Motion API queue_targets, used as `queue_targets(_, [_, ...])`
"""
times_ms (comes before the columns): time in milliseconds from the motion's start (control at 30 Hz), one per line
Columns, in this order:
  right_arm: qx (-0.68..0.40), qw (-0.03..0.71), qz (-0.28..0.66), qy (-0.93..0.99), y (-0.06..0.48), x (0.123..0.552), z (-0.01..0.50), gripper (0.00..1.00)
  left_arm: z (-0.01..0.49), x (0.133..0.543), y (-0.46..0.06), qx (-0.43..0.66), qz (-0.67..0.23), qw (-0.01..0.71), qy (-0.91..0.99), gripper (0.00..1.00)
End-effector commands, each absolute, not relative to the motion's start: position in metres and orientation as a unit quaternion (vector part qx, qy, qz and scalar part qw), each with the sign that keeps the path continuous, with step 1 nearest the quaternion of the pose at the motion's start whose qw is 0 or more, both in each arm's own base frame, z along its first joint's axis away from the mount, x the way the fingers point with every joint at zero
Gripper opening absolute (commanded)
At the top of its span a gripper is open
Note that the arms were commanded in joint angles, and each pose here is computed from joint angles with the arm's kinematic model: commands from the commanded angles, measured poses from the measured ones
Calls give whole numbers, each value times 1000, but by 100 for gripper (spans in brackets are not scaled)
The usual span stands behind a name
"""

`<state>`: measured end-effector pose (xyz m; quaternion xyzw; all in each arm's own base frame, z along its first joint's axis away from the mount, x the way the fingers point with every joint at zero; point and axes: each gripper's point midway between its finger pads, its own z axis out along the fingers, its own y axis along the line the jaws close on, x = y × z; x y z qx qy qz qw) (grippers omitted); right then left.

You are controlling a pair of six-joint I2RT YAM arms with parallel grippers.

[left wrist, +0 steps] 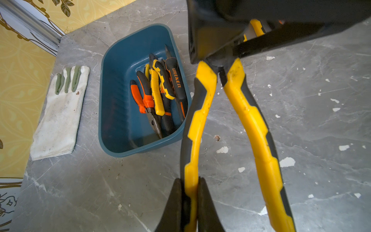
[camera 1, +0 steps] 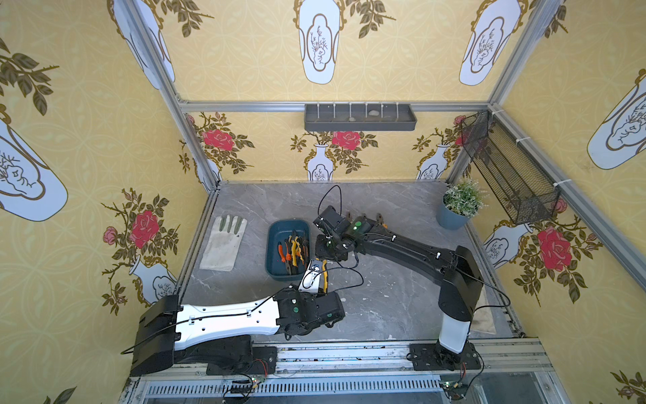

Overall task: Take the pliers out of the storage box
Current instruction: Place the pliers at the center of the board.

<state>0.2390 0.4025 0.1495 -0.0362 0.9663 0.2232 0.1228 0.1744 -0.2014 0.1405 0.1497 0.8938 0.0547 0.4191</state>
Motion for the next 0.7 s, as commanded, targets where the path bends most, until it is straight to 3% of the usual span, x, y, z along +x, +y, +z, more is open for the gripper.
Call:
queue_targets(0, [-33,124,225,966,403,239,149,36,151,181,-199,135,60,445,883,0])
queue_targets(167, [-33,125,225,966,404,239,149,21,152,181,-198,134,59,446,883,0])
queue_targets(233, [-33,127,225,965,404,239,149,7,152,180,-199,133,57,446,883,0])
queue_targets(300, [-34,129,227,965,405,239,150,0,152,181,-198,132,56,446,883,0])
queue_targets(467, [-45,137,230,963,407,242,153,0,155,179,-197,129,45,444,885,2])
queue_targets(533, [-54,146,229,961,407,247,157,0,159,178,-199,124,29,445,887,33])
queue_targets(667, [-74,167,224,957,404,258,167,0,166,176,-206,123,-13,447,886,66])
